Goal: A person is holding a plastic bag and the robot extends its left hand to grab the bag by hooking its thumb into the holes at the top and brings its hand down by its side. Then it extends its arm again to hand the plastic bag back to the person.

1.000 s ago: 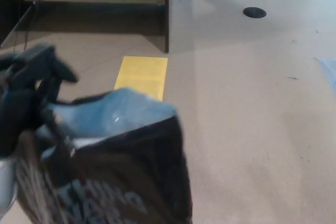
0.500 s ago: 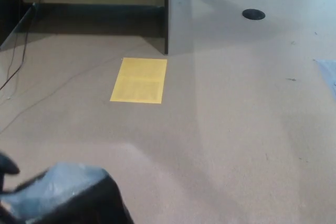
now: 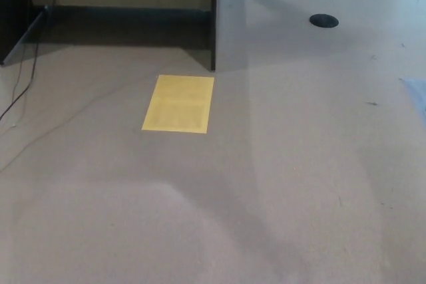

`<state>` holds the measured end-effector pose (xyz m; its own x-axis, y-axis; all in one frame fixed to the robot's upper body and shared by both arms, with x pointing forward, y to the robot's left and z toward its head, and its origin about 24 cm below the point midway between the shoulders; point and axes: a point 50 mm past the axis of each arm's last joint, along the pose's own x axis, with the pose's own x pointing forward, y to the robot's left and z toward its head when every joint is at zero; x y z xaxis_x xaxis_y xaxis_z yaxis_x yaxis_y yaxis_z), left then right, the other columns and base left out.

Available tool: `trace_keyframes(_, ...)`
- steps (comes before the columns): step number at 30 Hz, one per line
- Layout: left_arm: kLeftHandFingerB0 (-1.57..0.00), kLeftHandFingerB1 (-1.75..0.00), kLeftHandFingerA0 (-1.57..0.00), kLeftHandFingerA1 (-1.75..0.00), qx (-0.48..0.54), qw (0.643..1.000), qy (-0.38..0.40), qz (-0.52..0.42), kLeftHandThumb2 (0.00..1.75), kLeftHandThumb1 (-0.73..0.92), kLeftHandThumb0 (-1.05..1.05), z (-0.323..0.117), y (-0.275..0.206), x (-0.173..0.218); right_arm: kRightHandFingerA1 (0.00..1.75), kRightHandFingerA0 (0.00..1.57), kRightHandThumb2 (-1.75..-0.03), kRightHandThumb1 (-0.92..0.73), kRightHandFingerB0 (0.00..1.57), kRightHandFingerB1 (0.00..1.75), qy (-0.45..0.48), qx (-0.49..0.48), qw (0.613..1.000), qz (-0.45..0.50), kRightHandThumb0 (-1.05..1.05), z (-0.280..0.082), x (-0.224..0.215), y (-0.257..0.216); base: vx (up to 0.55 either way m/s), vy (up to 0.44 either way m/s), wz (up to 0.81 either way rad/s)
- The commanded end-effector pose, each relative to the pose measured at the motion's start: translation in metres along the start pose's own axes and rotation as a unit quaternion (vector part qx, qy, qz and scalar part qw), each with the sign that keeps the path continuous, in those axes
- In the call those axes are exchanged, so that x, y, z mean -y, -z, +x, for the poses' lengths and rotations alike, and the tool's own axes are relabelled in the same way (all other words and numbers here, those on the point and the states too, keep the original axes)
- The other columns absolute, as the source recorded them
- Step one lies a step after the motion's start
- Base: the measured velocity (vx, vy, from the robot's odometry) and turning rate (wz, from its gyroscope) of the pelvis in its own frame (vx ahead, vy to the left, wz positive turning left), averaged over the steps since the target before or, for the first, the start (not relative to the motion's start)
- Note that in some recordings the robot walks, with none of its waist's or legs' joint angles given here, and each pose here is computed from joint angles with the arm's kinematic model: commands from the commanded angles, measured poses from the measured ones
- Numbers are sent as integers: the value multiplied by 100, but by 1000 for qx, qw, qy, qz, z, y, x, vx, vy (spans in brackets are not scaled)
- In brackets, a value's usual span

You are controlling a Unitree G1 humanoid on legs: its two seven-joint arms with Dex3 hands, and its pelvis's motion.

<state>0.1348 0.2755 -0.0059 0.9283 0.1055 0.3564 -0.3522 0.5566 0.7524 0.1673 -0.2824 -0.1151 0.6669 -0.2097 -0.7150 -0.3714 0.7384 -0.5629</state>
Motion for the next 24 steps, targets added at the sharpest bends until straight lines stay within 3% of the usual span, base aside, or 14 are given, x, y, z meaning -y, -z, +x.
trace_keyframes(1,-79,-137,-87,-167,-18,998,-6,62,71,76,0,-7,30,-3,46,77,-61,-67,58,40,10,-7,1000,4,-32,-1,6,4,0,0,0)
trace_keyframes(3,-75,-140,-82,-166,-39,996,-6,81,68,74,0,-3,39,-3,47,76,-61,-67,58,40,10,-5,1000,3,-32,0,5,3,0,0,0)
trace_keyframes(4,-72,-142,-80,-168,-49,994,-13,96,77,69,0,4,44,-4,48,76,-61,-67,58,40,9,-5,1000,1,-32,0,5,3,0,0,0)
trace_keyframes(5,-91,-119,-118,-139,-53,992,-21,111,94,54,4,9,48,-4,49,76,-61,-67,58,40,9,-5,1000,1,-32,0,4,3,0,0,0)
trace_keyframes(7,-90,-120,-120,-141,-60,991,-26,119,92,56,5,14,51,-3,47,74,-60,-67,58,40,9,-3,1000,2,-32,-1,4,3,0,0,0)
trace_keyframes(8,-74,-144,-84,-175,-65,990,-27,120,74,69,3,16,53,-2,47,73,-59,-67,59,39,9,-3,1000,4,-32,-1,4,3,0,0,0)
trace_keyframes(11,-71,-143,-89,-173,-82,990,-27,108,77,70,0,21,54,2,47,73,-61,-67,58,40,6,-4,1000,5,-32,-1,3,3,0,0,0)
trace_keyframes(12,-84,-134,-93,-168,-80,991,-27,105,78,68,-1,22,53,5,50,75,-61,-67,59,40,7,-3,1000,6,-32,-1,3,3,0,0,0)
trace_keyframes(16,-78,-137,-86,-168,-69,994,-13,88,75,71,0,22,45,17,46,73,-60,-67,58,40,7,0,1000,4,-32,0,3,1,0,0,0)
trace_keyframes(24,-73,-141,-87,-169,-16,998,-9,60,76,72,0,19,27,36,46,71,-60,-67,59,41,3,6,1000,2,-32,-1,4,1,0,0,0)
